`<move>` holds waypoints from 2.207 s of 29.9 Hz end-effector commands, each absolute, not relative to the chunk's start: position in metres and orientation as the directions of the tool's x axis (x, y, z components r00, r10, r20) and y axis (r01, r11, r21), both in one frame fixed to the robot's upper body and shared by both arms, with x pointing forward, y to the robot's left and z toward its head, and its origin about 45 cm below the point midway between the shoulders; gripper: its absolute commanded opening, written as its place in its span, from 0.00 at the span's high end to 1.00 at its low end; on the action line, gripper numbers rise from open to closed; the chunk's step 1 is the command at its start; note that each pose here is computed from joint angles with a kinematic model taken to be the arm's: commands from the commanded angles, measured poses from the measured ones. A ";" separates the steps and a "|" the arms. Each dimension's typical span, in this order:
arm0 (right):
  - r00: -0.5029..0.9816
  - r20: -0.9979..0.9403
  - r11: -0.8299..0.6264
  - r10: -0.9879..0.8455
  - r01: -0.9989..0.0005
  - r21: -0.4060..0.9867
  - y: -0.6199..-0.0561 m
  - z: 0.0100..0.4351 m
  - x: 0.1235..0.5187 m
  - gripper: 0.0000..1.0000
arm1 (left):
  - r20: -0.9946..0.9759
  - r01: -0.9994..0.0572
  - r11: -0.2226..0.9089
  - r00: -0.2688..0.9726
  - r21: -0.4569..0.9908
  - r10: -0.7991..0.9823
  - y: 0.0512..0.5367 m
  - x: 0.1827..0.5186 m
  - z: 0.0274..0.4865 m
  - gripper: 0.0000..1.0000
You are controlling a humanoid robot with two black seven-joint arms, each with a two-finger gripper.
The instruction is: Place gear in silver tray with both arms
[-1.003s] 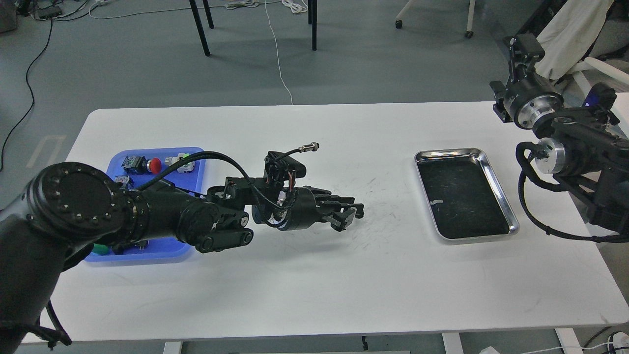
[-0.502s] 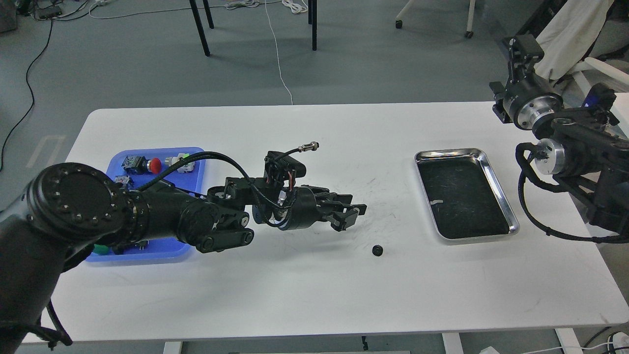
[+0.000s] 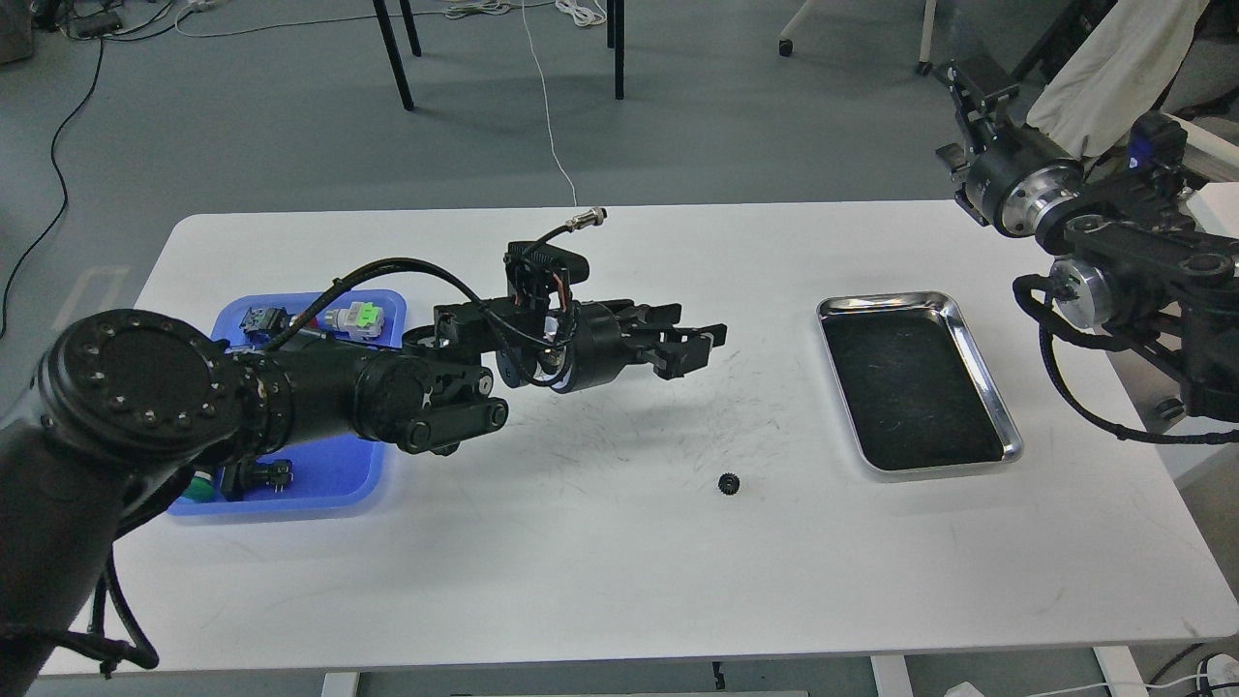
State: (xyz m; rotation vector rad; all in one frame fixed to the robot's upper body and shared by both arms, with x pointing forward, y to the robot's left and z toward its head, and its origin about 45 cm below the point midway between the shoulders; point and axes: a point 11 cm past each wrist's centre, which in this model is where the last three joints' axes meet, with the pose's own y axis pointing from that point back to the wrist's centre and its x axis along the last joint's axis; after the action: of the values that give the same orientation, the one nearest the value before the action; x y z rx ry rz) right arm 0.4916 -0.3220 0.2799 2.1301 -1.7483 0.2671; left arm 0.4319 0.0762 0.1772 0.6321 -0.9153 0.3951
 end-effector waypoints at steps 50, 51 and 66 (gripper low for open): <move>0.632 0.686 -0.614 0.361 -0.393 0.685 -0.152 0.291 0.419 0.01 | 0.060 -0.991 0.128 0.125 -0.041 0.990 0.464 0.455 0.310 0.03; 0.623 0.676 -0.605 0.394 -0.378 0.701 -0.150 0.285 0.416 0.01 | 0.050 -0.990 0.140 0.139 -0.030 0.989 0.460 0.453 0.304 0.03; 0.548 0.536 -0.531 0.642 -0.186 0.826 -0.136 0.228 0.382 0.02 | 0.001 -0.985 0.170 0.170 -0.022 0.985 0.452 0.446 0.294 0.03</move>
State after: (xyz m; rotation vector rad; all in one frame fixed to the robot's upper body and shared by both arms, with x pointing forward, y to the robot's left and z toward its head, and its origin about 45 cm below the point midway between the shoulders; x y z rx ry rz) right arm 0.3871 -0.1337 0.2331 1.8686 0.3085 1.0987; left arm 0.4444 0.4568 0.2901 0.0186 -0.0267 1.4179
